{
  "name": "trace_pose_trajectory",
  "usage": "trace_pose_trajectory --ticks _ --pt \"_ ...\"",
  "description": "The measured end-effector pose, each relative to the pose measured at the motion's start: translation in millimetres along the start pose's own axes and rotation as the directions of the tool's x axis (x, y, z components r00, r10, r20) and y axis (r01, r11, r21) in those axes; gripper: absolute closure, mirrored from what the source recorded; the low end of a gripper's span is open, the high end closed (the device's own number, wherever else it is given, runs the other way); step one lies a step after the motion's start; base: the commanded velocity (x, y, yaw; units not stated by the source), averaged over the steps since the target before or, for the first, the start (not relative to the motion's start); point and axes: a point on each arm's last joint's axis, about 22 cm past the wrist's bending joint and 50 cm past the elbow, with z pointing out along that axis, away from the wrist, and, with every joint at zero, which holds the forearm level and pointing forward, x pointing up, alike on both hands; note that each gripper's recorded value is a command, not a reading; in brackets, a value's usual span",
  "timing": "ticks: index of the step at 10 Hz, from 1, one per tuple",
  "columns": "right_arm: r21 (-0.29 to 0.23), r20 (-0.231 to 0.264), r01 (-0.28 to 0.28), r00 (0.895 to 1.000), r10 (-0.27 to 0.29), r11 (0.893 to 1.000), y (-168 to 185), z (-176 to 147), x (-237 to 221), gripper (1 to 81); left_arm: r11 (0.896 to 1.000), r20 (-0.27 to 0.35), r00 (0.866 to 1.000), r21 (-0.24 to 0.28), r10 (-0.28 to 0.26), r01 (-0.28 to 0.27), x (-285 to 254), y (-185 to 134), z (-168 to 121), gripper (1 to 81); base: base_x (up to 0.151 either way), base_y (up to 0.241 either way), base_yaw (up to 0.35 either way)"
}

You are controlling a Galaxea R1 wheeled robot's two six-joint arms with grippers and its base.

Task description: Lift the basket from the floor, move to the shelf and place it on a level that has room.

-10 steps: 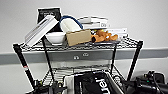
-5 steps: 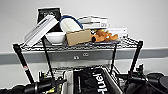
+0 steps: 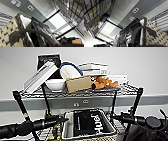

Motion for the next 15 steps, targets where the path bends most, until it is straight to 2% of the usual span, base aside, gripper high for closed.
trace_pose_trajectory --ticks 3,6,8,10,12,15 --pt "-0.022 0.006 0.009 1.0 -0.009 1.0 10.6 21.1 22.1 81.1 0.998 -0.005 1.0 0.057 -0.007 0.007 23.0 -27.0 14.6 81.1 0.0 0.0 0.0" --pt "-0.058 -0.033 0.025 0.999 -0.027 0.998 24.8 30.4 55.4 81.1 0.996 0.016 1.0 0.085 0.004 -0.006 36.4 -43.7 46.4 81.1 0.0 0.0 0.0" --pt "-0.088 -0.022 0.021 0.999 -0.023 0.996 40.7 39.1 62.6 81.1 0.992 0.019 1.0 0.126 -0.001 -0.001 45.8 -64.2 59.4 81.1 0.0 0.0 0.0" --pt "-0.123 -0.033 0.017 0.999 -0.022 0.992 58.9 45.9 76.3 81.1 0.99 0.031 0.999 0.143 0.018 -0.022 59.3 -67.0 80.5 81.1 0.0 0.0 0.0" --pt "-0.151 -0.047 0.023 0.998 -0.031 0.988 70.8 55.8 93.9 81.1 0.985 0.034 0.998 0.166 0.044 -0.049 80.7 -67.9 98.0 81.1 0.0 0.0 0.0" --pt "-0.158 -0.051 0.042 0.997 -0.05 0.987 71.2 79.6 106.2 81.1 0.97 0.014 0.999 0.239 0.047 -0.049 109.5 -92.9 104.8 81.1 0.0 0.0 0.0"
